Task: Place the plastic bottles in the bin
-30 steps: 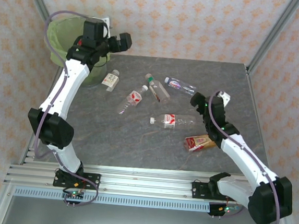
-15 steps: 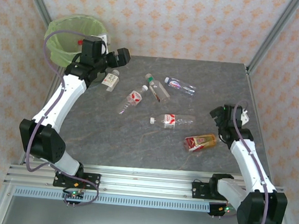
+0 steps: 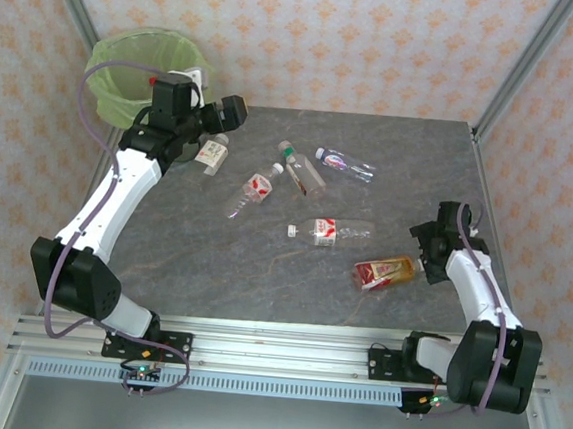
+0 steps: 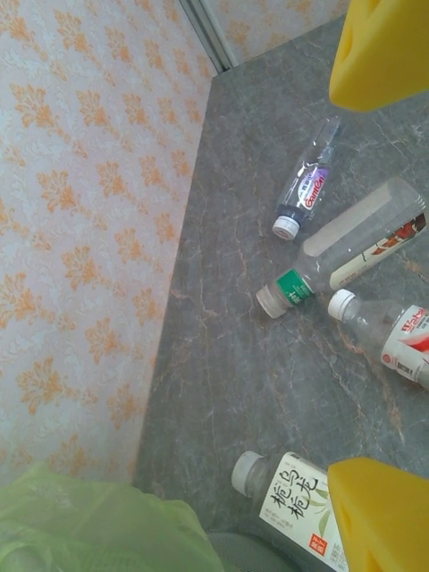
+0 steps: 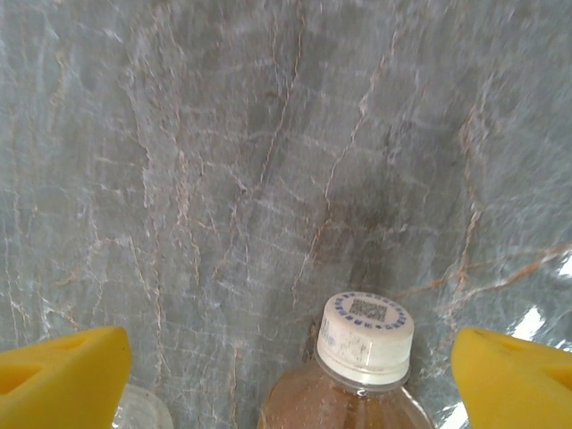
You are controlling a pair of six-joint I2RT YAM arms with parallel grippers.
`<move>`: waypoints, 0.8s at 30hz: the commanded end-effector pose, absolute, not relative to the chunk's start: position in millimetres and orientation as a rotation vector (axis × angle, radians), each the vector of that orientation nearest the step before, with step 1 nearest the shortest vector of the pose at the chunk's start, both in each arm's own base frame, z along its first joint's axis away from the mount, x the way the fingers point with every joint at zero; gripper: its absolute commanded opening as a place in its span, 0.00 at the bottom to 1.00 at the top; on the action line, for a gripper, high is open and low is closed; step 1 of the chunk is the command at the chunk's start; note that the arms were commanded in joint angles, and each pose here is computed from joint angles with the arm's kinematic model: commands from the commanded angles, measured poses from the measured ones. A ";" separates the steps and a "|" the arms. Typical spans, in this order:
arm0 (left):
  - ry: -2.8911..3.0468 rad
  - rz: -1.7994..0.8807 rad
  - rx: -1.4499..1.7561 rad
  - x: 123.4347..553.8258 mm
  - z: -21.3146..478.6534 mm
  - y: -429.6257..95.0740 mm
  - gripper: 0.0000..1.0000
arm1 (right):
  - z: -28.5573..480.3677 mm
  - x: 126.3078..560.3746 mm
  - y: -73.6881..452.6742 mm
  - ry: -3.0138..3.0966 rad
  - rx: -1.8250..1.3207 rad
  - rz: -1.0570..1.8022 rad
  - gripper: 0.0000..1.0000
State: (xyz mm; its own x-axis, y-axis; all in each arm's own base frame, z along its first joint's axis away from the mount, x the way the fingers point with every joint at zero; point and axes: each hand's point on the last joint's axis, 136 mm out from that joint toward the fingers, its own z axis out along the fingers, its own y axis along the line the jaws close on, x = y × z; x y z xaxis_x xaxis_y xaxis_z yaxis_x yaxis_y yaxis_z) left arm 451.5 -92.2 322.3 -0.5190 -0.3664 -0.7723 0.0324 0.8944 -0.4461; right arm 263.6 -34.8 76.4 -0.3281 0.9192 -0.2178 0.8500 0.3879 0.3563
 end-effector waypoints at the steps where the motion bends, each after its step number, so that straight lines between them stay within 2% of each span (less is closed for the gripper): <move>1: 2.074 -0.474 -0.263 440.4 316.2 -84.1 1.00 | 66.2 260.0 -26.6 2.293 1.626 0.294 0.90; 18: 2.142 -0.376 -0.283 414.9 291.5 -70.1 1.00 | 23.8 273.1 -31.8 2.214 1.747 0.291 0.67; 24: 2.153 -0.385 -0.289 416.4 286.2 -71.4 1.00 | 16.0 272.2 -34.2 2.248 1.721 0.264 0.53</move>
State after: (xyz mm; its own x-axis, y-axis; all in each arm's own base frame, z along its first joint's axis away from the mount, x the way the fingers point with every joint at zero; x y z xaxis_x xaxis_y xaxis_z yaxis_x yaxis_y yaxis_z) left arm 421.3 -75.8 290.3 -0.5585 -0.3621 -0.7463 -0.0541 0.9137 -0.4028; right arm 264.3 -29.7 21.4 -0.2417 0.9651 -0.1013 0.9161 0.2613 0.3040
